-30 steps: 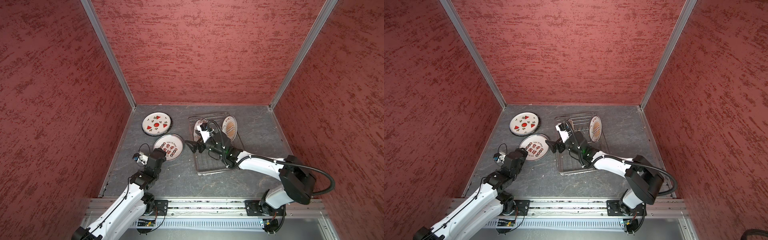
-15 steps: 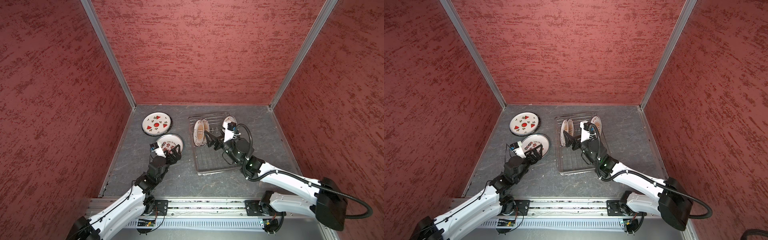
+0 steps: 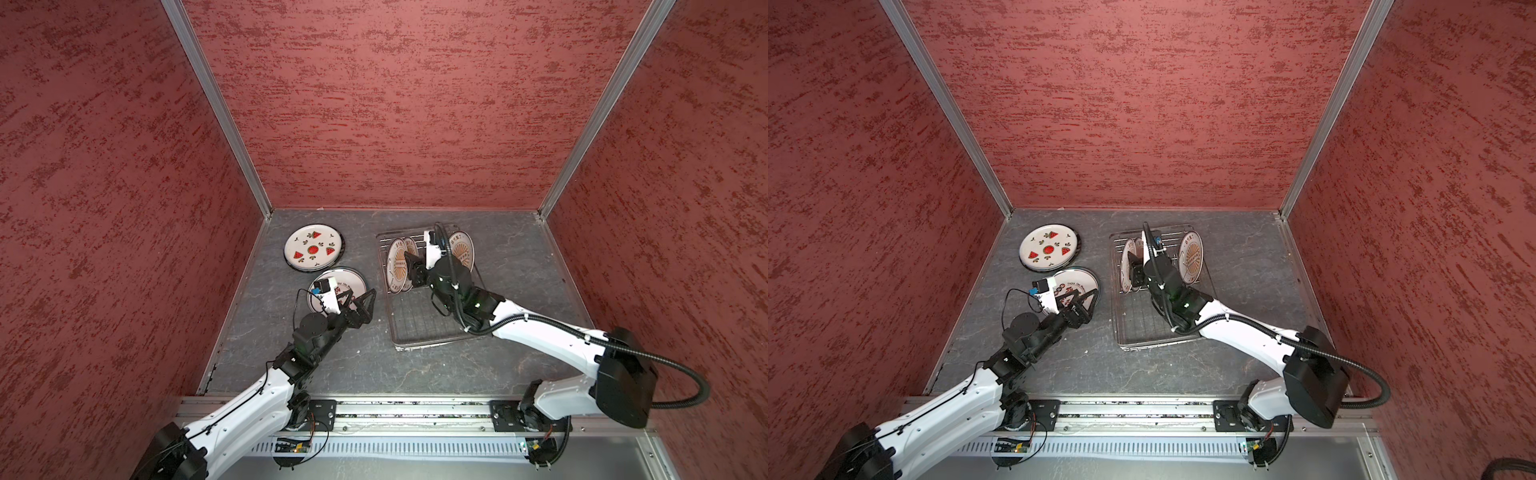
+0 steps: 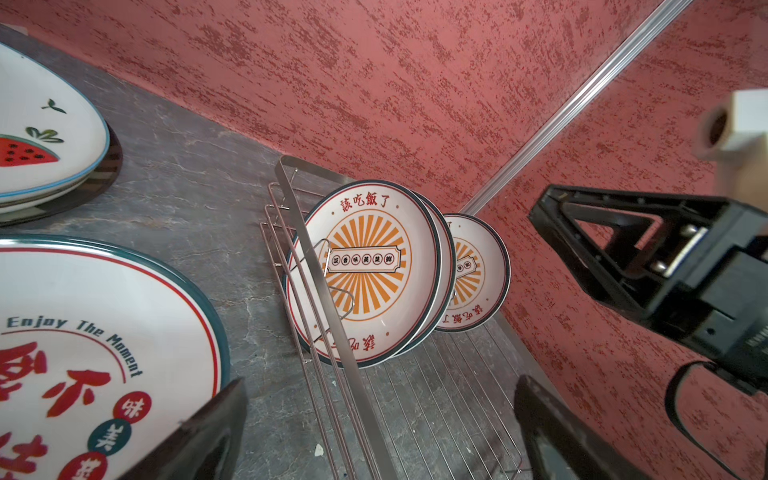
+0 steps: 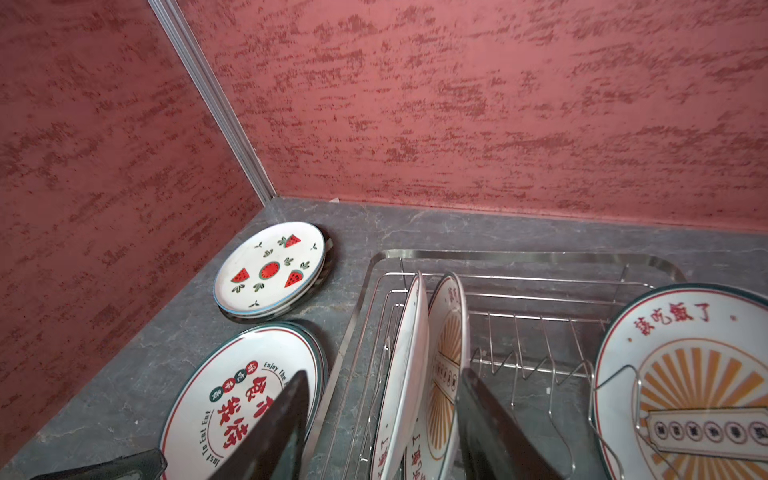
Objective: Unload the plates from the dish rack
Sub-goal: 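Reach the right gripper down into the rack toward the next sunburst plate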
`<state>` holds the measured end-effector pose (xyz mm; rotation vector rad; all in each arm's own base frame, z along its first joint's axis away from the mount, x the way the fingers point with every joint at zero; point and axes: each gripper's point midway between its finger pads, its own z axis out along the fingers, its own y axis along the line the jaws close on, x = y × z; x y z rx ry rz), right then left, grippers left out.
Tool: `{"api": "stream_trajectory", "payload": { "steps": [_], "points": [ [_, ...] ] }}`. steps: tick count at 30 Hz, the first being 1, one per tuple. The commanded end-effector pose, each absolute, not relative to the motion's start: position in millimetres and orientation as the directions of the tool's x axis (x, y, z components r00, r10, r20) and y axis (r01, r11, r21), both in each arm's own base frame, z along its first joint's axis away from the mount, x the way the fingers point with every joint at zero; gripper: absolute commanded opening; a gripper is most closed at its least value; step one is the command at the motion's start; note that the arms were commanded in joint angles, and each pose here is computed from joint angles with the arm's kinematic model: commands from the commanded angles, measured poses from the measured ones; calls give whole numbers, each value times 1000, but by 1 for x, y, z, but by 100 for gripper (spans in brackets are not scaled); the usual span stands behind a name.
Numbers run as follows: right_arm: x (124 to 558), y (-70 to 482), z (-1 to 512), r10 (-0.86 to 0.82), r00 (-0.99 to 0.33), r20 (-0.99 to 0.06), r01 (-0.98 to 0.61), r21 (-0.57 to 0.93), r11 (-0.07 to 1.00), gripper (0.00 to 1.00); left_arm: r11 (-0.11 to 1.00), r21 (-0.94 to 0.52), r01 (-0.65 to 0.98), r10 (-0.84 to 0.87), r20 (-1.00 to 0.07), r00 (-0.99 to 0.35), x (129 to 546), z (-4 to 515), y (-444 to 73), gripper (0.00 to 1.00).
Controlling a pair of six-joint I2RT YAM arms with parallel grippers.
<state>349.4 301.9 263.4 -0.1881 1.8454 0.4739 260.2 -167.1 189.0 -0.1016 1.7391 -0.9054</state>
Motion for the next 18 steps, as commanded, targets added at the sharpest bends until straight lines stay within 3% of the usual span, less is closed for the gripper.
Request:
{"api": "stream_trajectory", "payload": {
  "steps": [1, 18],
  "points": [
    [358, 304, 247, 50, -386, -921, -327, 188, 926, 50, 684, -589, 430, -462, -806, -370, 256, 199, -177, 99],
    [385, 315, 211, -11, -482, -876, -268, 136, 954, 31, 638, -588, 497, -444, -809, -386, 248, 202, -188, 99]
  ]
}}
